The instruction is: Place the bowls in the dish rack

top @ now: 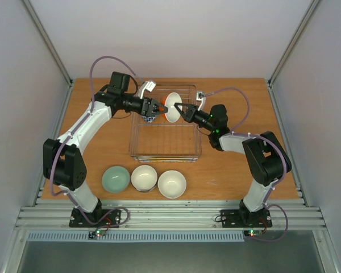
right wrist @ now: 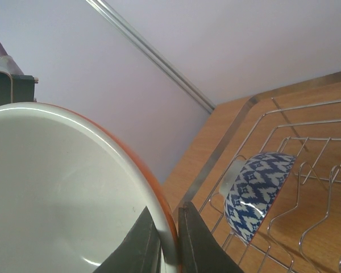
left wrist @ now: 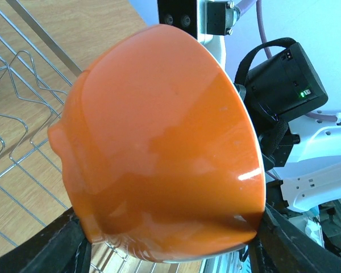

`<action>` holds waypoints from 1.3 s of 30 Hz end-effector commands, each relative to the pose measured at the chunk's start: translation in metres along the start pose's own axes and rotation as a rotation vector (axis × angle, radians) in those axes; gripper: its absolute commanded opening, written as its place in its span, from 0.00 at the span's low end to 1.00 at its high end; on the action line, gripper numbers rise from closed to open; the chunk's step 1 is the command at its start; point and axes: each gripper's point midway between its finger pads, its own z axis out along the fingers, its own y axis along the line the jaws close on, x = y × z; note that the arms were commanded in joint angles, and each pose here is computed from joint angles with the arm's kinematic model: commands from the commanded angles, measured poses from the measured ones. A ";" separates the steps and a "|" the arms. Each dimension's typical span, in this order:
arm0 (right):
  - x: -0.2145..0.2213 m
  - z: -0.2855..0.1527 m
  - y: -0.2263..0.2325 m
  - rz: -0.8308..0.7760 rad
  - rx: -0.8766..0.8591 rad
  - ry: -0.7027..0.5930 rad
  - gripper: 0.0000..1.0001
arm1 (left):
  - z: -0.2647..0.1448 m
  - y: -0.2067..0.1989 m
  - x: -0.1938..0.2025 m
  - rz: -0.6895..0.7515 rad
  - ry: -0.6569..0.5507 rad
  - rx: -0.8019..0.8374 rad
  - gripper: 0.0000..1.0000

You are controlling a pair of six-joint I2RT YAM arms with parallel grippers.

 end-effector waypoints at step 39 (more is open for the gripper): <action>-0.015 -0.098 0.015 -0.190 0.388 -0.103 0.84 | 0.002 0.060 -0.022 0.171 -0.028 -0.636 0.00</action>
